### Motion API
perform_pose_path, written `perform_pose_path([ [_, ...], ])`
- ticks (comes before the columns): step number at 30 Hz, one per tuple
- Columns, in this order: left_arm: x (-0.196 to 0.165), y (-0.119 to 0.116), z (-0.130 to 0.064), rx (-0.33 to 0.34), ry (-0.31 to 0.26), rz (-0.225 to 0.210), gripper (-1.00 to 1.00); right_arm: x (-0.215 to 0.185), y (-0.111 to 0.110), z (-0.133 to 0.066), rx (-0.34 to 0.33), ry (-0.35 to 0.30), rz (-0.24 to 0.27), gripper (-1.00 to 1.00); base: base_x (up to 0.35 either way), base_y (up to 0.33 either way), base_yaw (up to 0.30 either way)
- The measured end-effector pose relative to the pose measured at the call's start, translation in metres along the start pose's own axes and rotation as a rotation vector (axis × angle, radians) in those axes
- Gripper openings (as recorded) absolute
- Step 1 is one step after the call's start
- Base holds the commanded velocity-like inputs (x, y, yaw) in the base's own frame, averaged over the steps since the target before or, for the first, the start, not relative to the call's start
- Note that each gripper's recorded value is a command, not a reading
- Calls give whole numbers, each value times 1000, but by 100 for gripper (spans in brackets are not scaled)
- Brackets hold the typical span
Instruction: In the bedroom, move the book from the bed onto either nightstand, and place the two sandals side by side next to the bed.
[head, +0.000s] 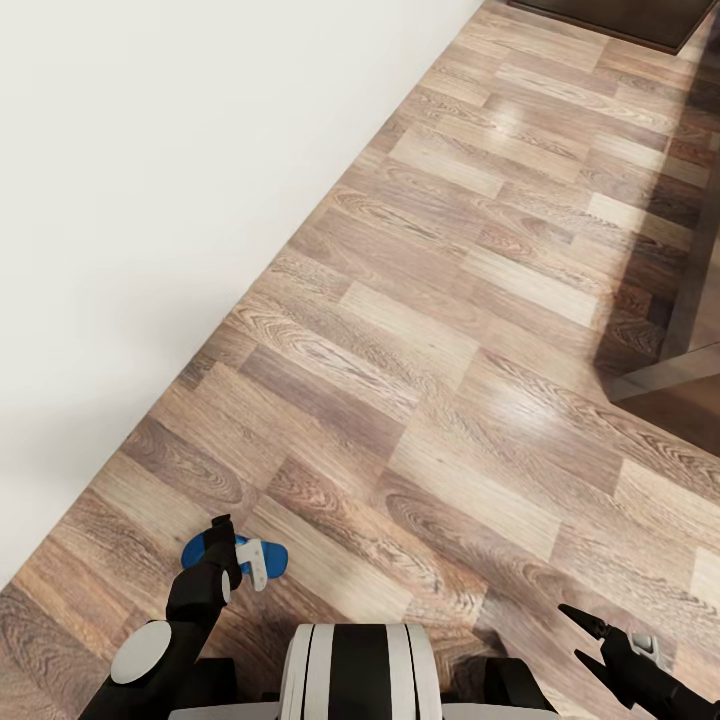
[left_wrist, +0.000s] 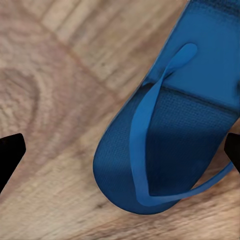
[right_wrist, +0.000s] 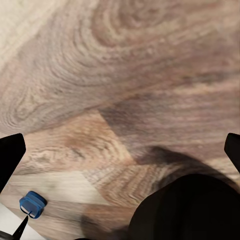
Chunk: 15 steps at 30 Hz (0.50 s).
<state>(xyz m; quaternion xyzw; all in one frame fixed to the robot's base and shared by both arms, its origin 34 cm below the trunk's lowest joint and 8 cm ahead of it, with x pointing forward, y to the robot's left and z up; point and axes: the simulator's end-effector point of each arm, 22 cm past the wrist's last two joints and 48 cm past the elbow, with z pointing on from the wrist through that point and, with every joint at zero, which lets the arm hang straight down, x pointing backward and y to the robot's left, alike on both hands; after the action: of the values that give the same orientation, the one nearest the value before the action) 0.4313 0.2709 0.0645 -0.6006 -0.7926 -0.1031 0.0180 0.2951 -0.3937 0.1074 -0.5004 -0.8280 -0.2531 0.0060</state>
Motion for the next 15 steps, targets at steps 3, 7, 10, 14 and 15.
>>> perform_pose_path([
  [3,0,0,0,0,0,0,100,0,0,0,0,0,0,100,0,0,0],
  [7,0,0,0,0,1,0,100,0,0,0,1,0,0,100,0,0,0],
  [10,1,-6,4,12,4,2,100,2,-5,1,10,5,5,100,0,0,0],
  [14,2,-13,9,27,8,5,100,4,-12,3,24,11,12,100,0,0,0],
  [15,2,-15,10,31,9,5,100,5,-14,4,28,13,14,100,0,0,0],
])
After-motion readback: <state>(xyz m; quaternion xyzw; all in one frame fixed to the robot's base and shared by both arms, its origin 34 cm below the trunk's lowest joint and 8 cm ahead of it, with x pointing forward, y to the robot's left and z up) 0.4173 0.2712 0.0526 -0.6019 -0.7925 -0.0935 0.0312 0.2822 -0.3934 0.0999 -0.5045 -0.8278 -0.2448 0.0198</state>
